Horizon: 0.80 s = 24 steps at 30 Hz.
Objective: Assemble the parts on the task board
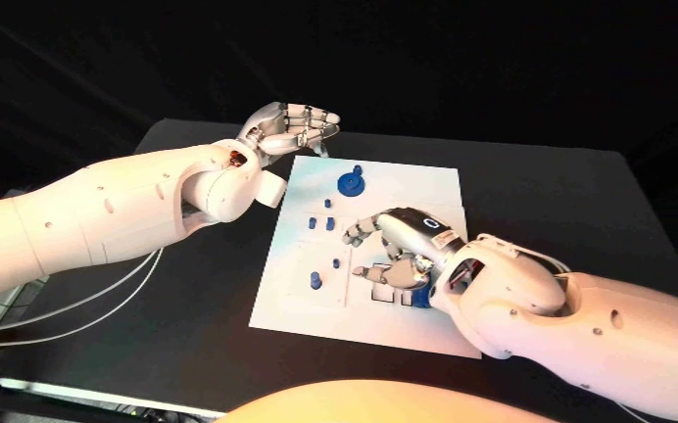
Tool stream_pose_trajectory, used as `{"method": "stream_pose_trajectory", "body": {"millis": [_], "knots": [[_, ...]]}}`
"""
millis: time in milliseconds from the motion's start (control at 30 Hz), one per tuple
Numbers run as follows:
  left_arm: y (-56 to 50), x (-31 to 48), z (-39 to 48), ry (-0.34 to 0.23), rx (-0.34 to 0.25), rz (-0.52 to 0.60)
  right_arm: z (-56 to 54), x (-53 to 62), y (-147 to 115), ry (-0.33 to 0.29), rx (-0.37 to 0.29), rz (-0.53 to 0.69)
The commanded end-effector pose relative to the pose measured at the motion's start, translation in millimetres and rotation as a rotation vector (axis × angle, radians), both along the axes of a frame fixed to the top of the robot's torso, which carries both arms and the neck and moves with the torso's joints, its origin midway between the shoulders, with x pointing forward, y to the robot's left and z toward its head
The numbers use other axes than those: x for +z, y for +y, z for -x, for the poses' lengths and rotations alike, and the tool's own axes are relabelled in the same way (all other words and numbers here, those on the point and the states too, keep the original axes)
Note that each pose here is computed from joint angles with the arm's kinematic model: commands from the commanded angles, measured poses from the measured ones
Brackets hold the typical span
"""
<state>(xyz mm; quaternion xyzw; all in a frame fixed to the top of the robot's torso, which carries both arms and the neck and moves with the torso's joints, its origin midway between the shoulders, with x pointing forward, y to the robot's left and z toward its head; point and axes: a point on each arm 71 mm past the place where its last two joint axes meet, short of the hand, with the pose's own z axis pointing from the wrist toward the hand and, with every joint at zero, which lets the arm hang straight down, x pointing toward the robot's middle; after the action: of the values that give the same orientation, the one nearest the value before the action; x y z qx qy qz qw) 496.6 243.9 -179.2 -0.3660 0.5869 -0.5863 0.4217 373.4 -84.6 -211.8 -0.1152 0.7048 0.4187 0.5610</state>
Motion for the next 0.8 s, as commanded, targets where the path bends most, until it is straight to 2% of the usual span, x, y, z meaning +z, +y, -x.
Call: {"method": "stream_pose_trajectory", "body": {"millis": [33,167,200,267,367,500,633,800], "knots": [[-0.1,0.3,1.1,0.001,-0.011,0.009,-12.2,7.6,-29,0.155,-0.137,-0.111],[1.7,0.0,2.1,0.002,-0.009,0.008,-23.0,12.3,-64,0.225,-0.244,-0.107],[2.4,0.0,2.8,0.002,-0.008,0.008,-25.7,12.3,-79,0.259,-0.291,-0.100],[3.3,0.0,3.2,0.004,-0.006,0.008,-26.0,10.1,-95,0.302,-0.338,-0.087],[4.8,0.0,3.9,0.005,-0.003,0.008,-22.5,5.8,-111,0.337,-0.383,-0.060],[5.5,-0.4,4.6,0.007,-0.003,0.009,-15.5,0.2,-125,0.352,-0.434,-0.005],[4.6,-0.5,5.2,0.009,-0.008,0.011,-9.9,-5.5,-131,0.356,-0.468,0.045],[3.0,-0.5,5.9,0.010,-0.014,0.014,-2.5,-18.3,-129,0.385,-0.496,0.090]]}}
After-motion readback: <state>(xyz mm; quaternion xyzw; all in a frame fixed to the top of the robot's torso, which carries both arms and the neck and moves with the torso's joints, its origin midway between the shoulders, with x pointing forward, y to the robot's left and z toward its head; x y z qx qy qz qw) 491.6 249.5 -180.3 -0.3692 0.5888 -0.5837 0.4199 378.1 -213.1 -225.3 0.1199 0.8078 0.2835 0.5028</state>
